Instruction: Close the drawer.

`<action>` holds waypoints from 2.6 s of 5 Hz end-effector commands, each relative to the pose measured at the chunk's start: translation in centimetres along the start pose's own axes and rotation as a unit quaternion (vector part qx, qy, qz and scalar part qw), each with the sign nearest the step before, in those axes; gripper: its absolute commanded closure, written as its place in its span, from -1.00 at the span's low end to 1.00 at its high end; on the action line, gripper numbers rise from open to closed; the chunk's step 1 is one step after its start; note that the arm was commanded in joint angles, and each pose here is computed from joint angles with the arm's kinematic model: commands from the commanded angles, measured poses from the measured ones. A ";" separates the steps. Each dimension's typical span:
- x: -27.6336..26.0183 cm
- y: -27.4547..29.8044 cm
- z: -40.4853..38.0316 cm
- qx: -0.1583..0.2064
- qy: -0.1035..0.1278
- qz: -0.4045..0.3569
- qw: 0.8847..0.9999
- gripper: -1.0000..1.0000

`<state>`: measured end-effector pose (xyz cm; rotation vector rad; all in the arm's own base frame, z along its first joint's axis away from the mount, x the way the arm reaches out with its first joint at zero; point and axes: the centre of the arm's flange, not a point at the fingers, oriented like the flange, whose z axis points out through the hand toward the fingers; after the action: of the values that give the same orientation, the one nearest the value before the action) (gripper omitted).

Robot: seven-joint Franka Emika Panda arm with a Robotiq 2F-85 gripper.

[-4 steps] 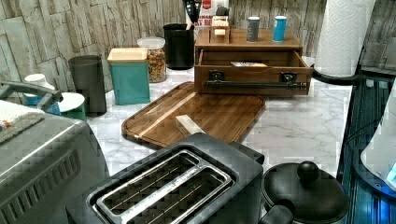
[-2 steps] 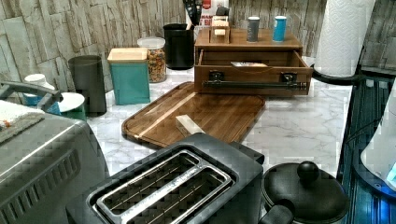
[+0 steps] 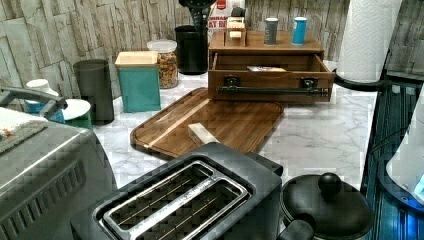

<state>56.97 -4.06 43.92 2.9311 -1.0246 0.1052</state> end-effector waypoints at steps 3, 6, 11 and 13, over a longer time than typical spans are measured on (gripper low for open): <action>-7.7 -0.9 2.6 0.054 -0.016 -0.335 0.940 1.00; -11.1 0.2 7.8 0.019 -0.023 -0.490 0.871 1.00; -15.4 9.2 13.9 -0.026 -0.030 -0.529 0.848 1.00; -15.1 13.0 16.1 -0.030 -0.027 -0.529 0.847 1.00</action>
<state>39.66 -1.59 26.42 2.9907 0.6332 -0.0312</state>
